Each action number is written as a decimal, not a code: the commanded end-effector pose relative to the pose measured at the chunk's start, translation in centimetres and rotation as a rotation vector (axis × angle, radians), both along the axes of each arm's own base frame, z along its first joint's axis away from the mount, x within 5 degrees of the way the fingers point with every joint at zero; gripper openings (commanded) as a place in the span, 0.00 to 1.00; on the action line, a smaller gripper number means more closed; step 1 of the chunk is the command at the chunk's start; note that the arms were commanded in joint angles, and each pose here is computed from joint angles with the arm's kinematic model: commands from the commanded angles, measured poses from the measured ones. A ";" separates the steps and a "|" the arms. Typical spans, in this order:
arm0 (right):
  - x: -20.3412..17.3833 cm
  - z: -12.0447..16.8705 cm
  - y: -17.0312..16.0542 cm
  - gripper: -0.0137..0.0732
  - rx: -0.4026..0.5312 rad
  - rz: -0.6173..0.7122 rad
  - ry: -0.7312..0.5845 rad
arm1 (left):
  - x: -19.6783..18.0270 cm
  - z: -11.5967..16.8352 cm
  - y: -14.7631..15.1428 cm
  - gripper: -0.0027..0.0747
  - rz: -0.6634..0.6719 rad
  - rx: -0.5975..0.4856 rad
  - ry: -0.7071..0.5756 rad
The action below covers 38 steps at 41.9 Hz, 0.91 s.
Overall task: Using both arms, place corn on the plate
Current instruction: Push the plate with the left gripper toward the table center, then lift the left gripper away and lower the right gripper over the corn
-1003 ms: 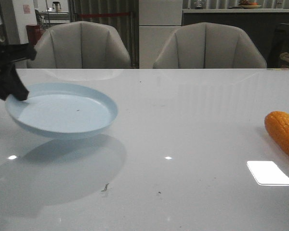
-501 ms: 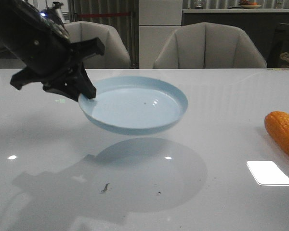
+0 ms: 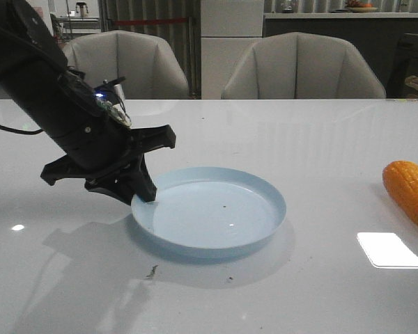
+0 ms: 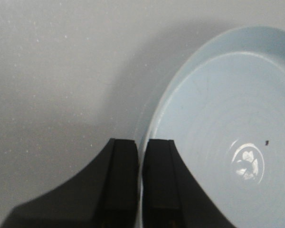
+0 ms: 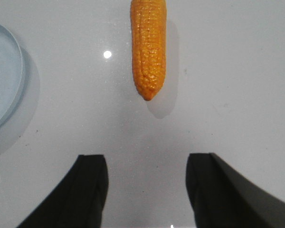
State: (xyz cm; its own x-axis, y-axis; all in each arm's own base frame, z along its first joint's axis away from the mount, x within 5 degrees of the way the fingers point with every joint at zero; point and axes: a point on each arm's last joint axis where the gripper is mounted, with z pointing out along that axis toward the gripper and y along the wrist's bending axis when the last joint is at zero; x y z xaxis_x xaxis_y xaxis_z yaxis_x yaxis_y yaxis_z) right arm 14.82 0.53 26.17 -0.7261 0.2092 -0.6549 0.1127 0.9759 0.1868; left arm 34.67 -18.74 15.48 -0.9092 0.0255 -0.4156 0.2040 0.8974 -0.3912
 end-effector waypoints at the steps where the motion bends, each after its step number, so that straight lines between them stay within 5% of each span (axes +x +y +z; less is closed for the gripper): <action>1: 0.5 1.3 0.0 0.72 0.000 0.001 -0.081 | 0.8 3.4 -0.5 0.36 0.034 -0.059 -0.118; 6: 0.6 1.3 0.0 0.72 -0.001 0.001 -0.082 | 1.3 4.6 -0.8 0.53 0.027 -0.079 -0.144; 12: 0.6 1.4 0.0 0.72 -0.001 -0.001 -0.093 | 1.8 7.4 -0.7 0.52 -0.029 -0.071 -0.199; 16: 0.6 1.4 0.0 0.72 -0.001 -0.001 -0.093 | 1.7 10.0 0.4 0.52 -0.119 0.033 -0.294; 30: 0.7 1.4 0.0 0.72 -0.001 -0.001 -0.100 | -2.2 22.9 10.8 0.52 0.042 0.200 -0.728; 38: 0.7 1.4 0.0 0.72 -0.001 -0.001 -0.100 | -8.5 25.0 16.3 0.52 0.226 0.237 -0.865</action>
